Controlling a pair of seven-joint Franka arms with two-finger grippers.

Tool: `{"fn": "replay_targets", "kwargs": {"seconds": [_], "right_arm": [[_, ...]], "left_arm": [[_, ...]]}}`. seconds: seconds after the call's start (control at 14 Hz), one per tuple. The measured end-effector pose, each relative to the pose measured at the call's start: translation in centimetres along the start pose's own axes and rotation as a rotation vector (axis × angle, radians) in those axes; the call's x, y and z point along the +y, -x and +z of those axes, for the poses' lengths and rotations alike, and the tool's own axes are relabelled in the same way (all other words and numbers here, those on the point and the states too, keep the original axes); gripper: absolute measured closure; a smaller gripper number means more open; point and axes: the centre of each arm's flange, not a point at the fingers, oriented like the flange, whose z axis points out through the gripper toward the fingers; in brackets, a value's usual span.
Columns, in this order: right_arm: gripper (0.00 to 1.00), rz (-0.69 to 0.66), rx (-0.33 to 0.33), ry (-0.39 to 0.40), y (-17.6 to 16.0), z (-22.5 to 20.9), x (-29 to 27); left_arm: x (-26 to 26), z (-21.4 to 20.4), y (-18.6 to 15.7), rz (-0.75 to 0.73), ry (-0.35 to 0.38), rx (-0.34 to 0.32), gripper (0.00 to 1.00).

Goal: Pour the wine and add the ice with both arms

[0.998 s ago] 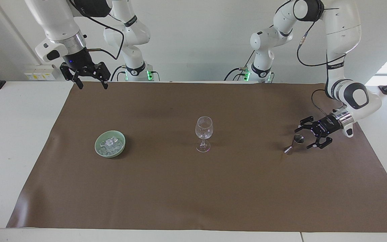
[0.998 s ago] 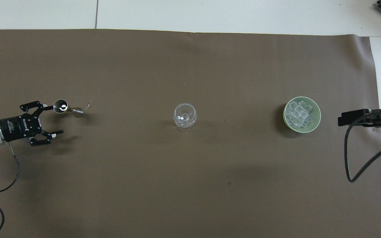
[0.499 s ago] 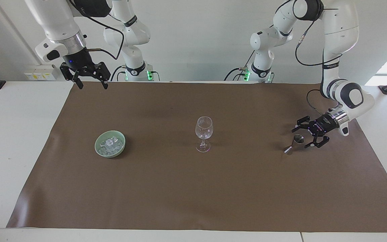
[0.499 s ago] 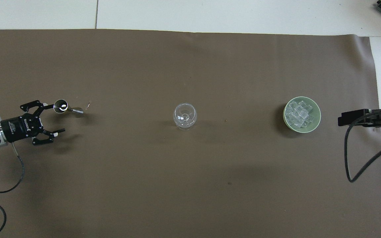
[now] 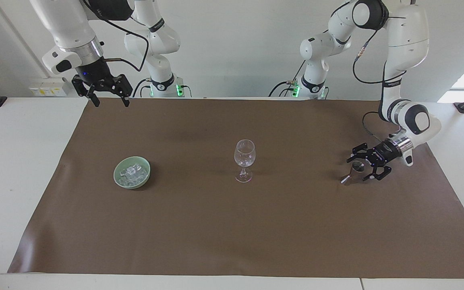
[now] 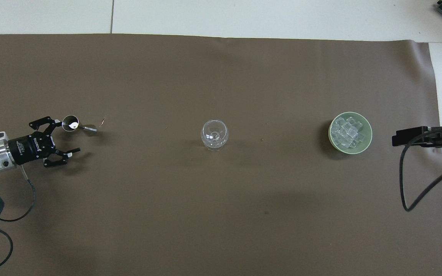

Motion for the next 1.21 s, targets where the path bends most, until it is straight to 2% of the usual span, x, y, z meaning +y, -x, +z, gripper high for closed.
{"fn": "replay_targets", "kwargs": {"seconds": [0.71,1.21], "right_arm": [[0.0,0.0,0.0,0.0,0.0,0.0,0.0],[0.0,0.0,0.0,0.0,0.0,0.0,0.0]], "left_arm": [[0.4,0.9,-0.2,-0.028,0.06,-0.056,0.0],[0.6,1.7,0.5,-0.033,0.073,-0.091,0.0]]}}
